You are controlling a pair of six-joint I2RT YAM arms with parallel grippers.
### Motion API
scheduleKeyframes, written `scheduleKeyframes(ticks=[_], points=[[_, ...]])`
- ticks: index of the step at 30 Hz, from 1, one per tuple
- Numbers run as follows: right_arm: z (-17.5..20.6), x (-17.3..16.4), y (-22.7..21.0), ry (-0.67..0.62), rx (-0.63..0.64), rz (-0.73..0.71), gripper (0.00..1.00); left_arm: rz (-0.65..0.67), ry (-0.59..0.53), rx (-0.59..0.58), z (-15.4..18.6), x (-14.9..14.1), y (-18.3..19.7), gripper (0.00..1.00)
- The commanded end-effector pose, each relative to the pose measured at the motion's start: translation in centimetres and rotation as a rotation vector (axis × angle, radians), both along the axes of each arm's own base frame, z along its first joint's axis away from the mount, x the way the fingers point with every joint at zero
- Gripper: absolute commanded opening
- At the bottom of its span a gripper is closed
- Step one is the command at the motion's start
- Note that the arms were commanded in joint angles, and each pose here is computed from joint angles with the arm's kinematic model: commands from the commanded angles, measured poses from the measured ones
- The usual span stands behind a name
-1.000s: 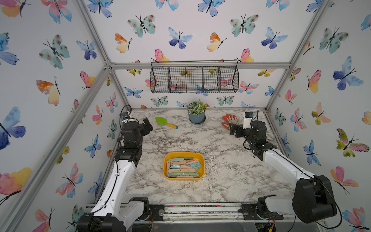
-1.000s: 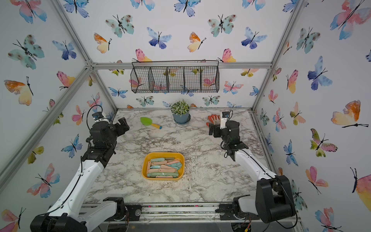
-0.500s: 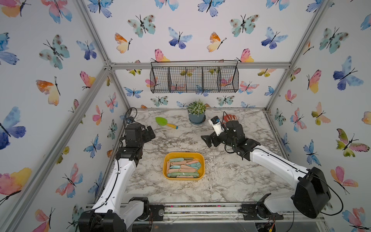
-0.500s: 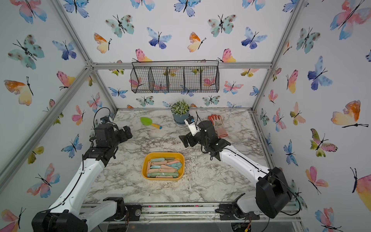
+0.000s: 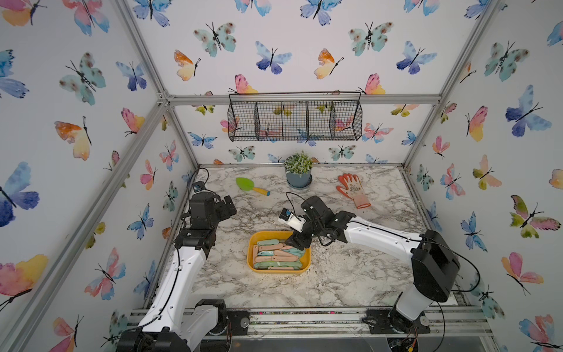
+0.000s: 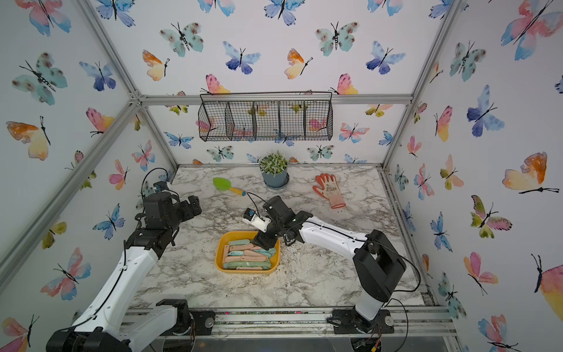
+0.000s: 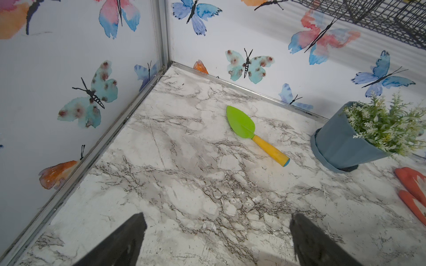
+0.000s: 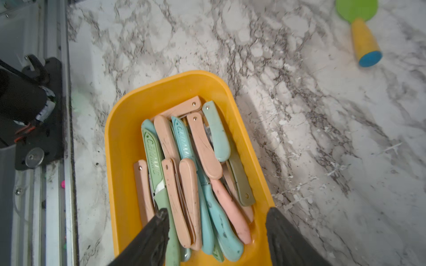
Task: Take the fruit knife out of the storage box
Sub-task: Adjust the fruit knife in the storage box.
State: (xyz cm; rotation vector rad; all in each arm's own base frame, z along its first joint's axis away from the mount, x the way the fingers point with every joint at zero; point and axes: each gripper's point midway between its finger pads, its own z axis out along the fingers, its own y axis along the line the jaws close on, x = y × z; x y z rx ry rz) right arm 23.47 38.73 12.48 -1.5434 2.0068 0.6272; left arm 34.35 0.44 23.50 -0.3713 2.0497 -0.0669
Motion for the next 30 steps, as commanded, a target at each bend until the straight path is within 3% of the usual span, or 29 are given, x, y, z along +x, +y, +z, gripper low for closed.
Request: scheduleKeyframes(ticks=[1, 7, 16, 30], points=[[-2.0, -2.3, 0.2, -0.013, -0.127, 0.105, 0.66, -0.011, 0.004, -0.006, 0.3, -0.3, -0.3, 0.98], [-4.0, -2.9, 1.5, -0.061, -0.219, 0.138, 0.61, -0.095, 0.059, -0.063, -0.6, -0.8, -2.1, 0.99], [-5.4, -2.1, 1.4, -0.113, -0.308, 0.128, 0.52, -0.129, 0.066, -0.053, -0.6, -0.6, -2.5, 0.98], [-6.4, -3.2, 1.7, -0.121, -0.358, 0.182, 0.49, -0.02, 0.061, -0.009, -0.3, -1.1, -0.5, 0.98]])
